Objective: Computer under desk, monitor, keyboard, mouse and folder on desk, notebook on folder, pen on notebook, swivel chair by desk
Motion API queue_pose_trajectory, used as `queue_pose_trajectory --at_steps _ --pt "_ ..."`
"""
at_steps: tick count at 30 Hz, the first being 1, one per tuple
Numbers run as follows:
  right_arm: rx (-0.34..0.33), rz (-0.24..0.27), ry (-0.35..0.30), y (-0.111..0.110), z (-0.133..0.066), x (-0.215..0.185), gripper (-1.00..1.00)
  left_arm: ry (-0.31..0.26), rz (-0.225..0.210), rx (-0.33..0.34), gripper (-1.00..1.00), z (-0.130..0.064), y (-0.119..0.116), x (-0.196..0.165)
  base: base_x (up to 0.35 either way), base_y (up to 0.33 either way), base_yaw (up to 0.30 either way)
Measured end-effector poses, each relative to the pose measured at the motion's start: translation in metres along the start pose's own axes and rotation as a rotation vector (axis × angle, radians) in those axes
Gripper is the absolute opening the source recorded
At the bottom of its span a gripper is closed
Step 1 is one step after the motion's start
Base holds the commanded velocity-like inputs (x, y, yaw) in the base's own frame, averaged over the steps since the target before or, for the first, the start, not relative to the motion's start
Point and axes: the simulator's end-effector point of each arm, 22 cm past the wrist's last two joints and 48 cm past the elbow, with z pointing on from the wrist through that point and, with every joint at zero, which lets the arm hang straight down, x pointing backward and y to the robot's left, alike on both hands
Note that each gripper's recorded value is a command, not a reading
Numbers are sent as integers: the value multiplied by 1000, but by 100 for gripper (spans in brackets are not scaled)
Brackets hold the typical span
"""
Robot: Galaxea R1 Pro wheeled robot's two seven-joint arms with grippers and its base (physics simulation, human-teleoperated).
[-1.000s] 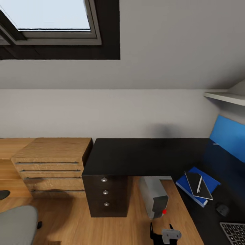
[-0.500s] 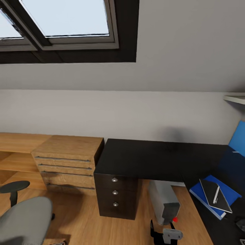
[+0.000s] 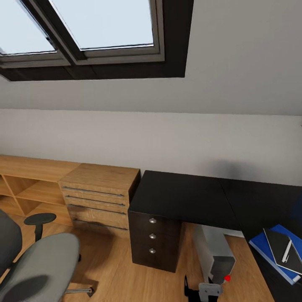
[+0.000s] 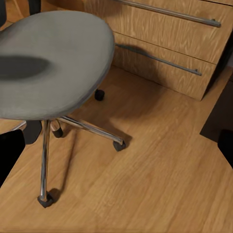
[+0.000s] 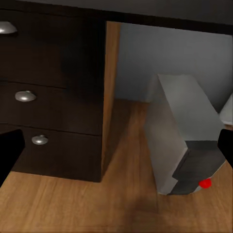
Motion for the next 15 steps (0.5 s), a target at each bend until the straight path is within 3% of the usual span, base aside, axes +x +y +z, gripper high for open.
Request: queue_pose_trajectory --at_steps 5,7,15 --pt "-1 -1 4 0 0 1 100 0 0 0 100 0 0 0 -9 0 5" --pt "0 -2 6 0 0 1 100 0 0 0 100 0 0 0 -251 100 13" --pt "0 0 7 1 0 1 100 2 1 0 100 0 0 0 -297 127 235"
